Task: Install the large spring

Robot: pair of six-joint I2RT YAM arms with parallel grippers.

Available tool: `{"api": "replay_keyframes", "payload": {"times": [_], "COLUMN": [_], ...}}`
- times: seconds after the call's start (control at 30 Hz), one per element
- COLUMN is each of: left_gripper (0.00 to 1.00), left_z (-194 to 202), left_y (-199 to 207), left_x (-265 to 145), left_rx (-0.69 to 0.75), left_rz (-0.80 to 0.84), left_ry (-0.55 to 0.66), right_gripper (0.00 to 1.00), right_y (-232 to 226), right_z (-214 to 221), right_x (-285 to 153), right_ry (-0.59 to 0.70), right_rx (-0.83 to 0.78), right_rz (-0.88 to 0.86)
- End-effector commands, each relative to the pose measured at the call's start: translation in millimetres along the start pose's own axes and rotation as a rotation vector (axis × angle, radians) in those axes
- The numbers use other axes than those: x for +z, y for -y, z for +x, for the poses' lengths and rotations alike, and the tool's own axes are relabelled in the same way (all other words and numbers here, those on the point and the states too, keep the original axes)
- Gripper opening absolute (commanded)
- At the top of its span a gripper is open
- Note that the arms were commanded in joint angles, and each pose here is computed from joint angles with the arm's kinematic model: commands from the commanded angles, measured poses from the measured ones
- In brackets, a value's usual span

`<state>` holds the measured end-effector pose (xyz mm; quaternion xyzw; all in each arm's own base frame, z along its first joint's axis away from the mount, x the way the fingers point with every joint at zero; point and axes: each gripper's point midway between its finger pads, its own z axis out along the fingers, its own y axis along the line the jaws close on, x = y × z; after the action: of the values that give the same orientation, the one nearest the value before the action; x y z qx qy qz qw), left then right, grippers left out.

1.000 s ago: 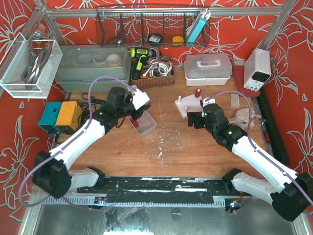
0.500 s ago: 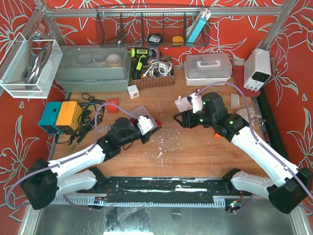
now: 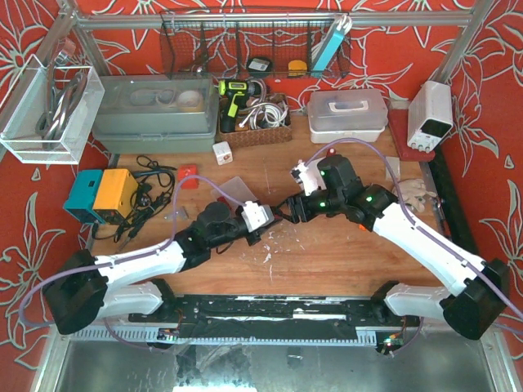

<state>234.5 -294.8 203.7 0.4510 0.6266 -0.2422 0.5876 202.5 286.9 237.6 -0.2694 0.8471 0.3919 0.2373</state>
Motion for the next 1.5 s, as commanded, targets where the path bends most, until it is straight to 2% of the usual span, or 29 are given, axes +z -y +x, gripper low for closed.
{"api": "replay_keyframes", "payload": {"times": [0.0, 0.47, 0.73, 0.93, 1.03, 1.1, 1.17, 1.23, 1.37, 1.4, 1.43, 1.47], "left_gripper": [0.07, 0.04, 0.04, 0.06, 0.15, 0.28, 0.43, 0.54, 0.66, 0.78, 0.97, 1.00], "left_z": [-34.3, -48.3, -48.8, -51.6, -49.0, -44.6, -39.9, -33.5, -20.3, -16.8, -12.3, -7.8], "left_y": [-1.9, 4.4, 2.9, 1.9, -0.7, -1.0, -2.8, -4.6, -14.4, -16.6, -19.3, -21.5], "left_x": [3.9, 10.1, 15.6, 16.7, 17.3, 16.7, 15.5, 13.6, 8.7, 7.1, 5.7, 3.7], "left_rx": [0.040, 0.057, 0.084, 0.090, 0.091, 0.092, 0.091, 0.086, 0.046, 0.027, 0.012, -0.003], "left_rz": [-0.019, -0.021, -0.069, -0.089, -0.106, -0.112, -0.126, -0.142, -0.207, -0.222, -0.239, -0.257], "left_ry": [0.103, 0.128, 0.119, 0.138, 0.127, 0.115, 0.103, 0.086, 0.042, 0.030, 0.016, 0.003], "right_gripper": [0.65, 0.61, 0.47, 0.22, 0.08, 0.00, 0.00, 0.00, 0.00, 0.00, 0.00, 0.00], "right_y": [-13.6, 8.6, 15.1, 18.9, 19.2, 17.8, 19.7, 24.6, 45.6, 51.0, 57.2, 62.6], "right_z": [-1.2, 25.0, 29.5, 24.8, 19.9, 15.4, 10.2, 3.4, -11.6, -15.8, -19.8, -23.9], "right_x": [3.5, 14.4, 22.4, 25.6, 25.3, 24.6, 22.7, 18.2, 3.7, -0.9, -4.8, -8.2], "right_ry": [-0.031, -0.155, -0.199, -0.199, -0.175, -0.156, -0.134, -0.104, -0.043, -0.028, -0.013, 0.001], "right_rx": [-0.009, -0.023, 0.010, 0.024, 0.031, 0.032, 0.030, 0.021, 0.004, 0.003, 0.004, 0.006], "right_rz": [-0.043, 0.078, 0.108, 0.132, 0.137, 0.138, 0.157, 0.200, 0.342, 0.373, 0.404, 0.429]}}
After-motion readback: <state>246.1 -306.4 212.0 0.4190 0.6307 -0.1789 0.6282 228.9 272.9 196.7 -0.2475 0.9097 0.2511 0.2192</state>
